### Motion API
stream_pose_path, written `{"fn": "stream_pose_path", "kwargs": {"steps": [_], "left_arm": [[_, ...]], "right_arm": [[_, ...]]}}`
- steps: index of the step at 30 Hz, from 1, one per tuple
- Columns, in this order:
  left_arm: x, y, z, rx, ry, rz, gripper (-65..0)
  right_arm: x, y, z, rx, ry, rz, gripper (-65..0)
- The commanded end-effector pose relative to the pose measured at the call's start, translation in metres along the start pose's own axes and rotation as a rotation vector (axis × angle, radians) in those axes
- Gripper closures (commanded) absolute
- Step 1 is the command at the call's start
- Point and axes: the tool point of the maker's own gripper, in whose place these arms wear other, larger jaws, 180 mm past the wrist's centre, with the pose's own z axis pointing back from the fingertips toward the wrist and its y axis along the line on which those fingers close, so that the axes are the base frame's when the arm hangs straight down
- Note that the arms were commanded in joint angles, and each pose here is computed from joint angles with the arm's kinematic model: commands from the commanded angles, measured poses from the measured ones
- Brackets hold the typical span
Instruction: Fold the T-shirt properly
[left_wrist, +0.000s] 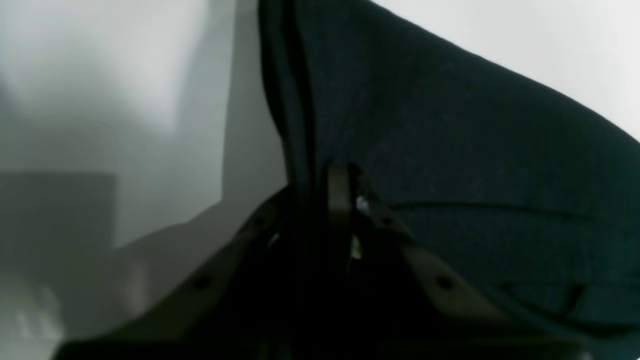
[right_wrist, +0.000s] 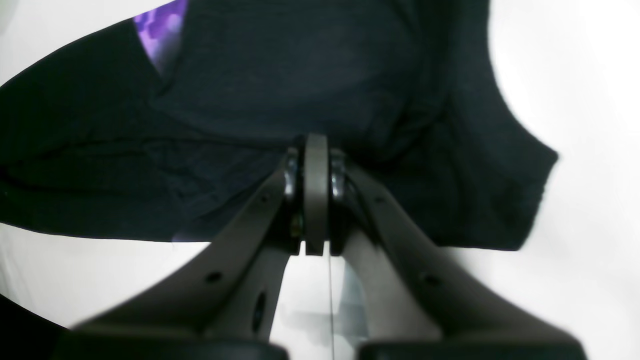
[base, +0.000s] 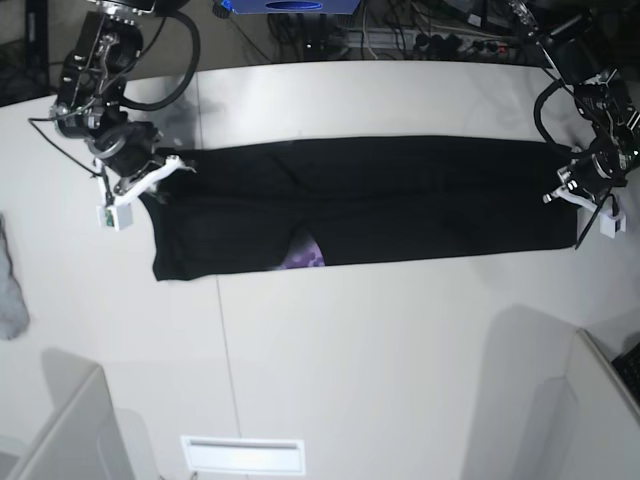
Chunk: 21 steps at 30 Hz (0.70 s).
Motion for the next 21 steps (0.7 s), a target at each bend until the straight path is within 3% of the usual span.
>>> {"fn": "stream_pose_path", "kwargs": {"steps": [1, 12, 16, 21], "left_arm": [[0.029, 0.002, 0.013, 0.012, -0.066, -0.051, 0.0], [0.051, -0.025, 0.048, 0.023, -0.164, -0.216, 0.0], [0.041, -0.051, 0.045, -0.009, -0.127, -0.294, 0.0], [0.033, -0.084, 0.046, -0.037, -0.117, -0.275, 0.0]], "right_arm": [[0.013, 0.004, 0.003, 0.016, -0.045, 0.014, 0.0], [0.014, 0.003, 0.002, 0.014, -0.047, 0.012, 0.0], [0.016, 0.004, 0.002, 0.015, -0.051, 0.012, 0.0], [0.009, -0.002, -0.006, 0.014, -0.022, -0.014, 0.0]]}}
